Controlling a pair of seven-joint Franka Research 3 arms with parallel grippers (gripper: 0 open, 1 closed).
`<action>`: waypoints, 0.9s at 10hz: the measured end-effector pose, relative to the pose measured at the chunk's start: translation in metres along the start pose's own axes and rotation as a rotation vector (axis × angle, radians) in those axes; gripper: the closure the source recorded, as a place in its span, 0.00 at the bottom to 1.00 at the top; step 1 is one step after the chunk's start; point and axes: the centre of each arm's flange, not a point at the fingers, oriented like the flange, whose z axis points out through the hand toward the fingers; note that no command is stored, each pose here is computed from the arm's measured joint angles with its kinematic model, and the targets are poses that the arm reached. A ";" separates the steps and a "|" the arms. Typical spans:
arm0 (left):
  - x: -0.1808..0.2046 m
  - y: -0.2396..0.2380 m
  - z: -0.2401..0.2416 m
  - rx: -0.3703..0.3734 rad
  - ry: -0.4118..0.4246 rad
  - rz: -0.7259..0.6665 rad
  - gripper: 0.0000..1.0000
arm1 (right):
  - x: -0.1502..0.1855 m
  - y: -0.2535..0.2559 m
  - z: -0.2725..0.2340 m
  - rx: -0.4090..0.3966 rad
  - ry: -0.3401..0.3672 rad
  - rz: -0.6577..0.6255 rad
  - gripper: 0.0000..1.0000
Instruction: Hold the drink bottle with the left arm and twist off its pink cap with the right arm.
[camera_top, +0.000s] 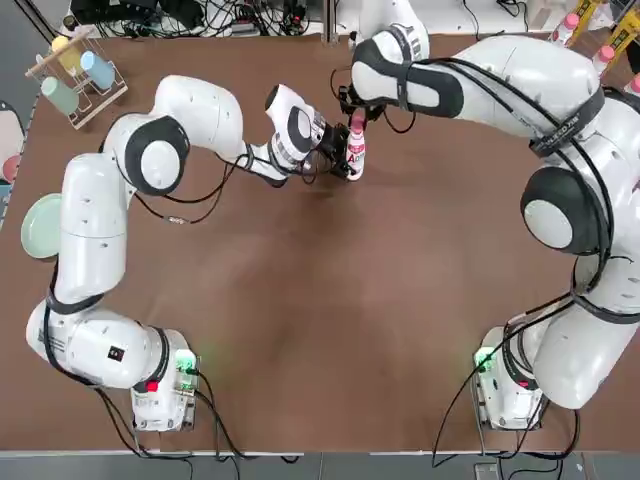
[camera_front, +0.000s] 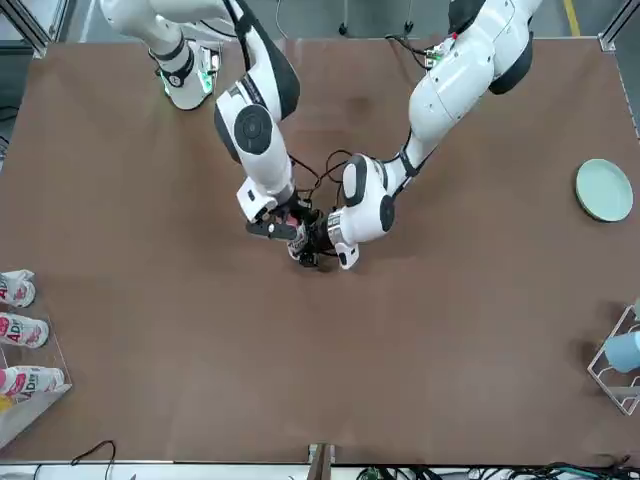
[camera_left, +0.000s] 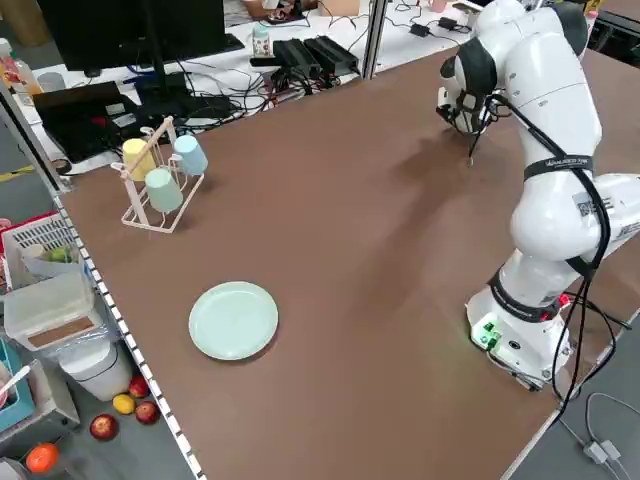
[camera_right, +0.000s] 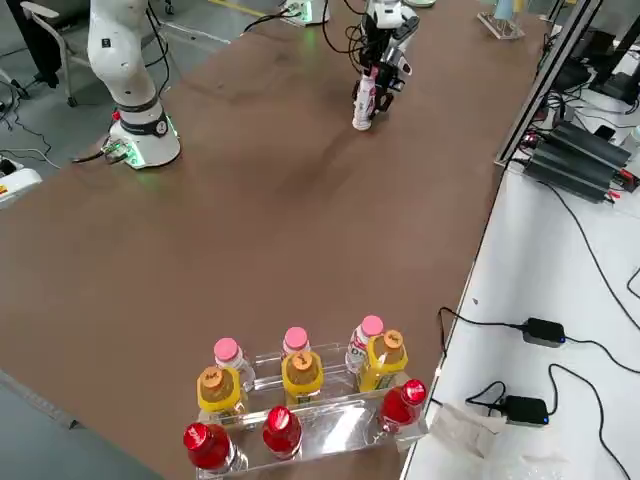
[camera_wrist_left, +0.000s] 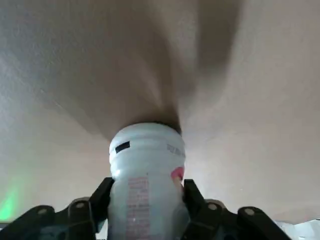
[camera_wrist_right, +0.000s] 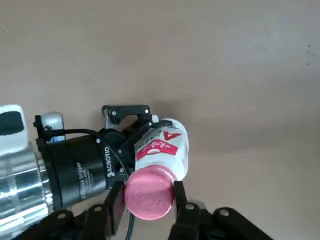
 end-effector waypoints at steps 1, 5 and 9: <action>0.000 0.000 0.000 0.000 0.000 0.000 0.37 | 0.000 0.000 0.000 0.000 0.000 0.000 0.55; 0.000 0.000 0.000 0.000 0.000 0.000 0.37 | 0.010 0.009 -0.003 -0.002 0.001 -0.018 0.55; 0.000 0.000 0.000 0.000 0.000 0.000 0.37 | 0.072 0.090 -0.026 -0.036 -0.049 -0.106 0.55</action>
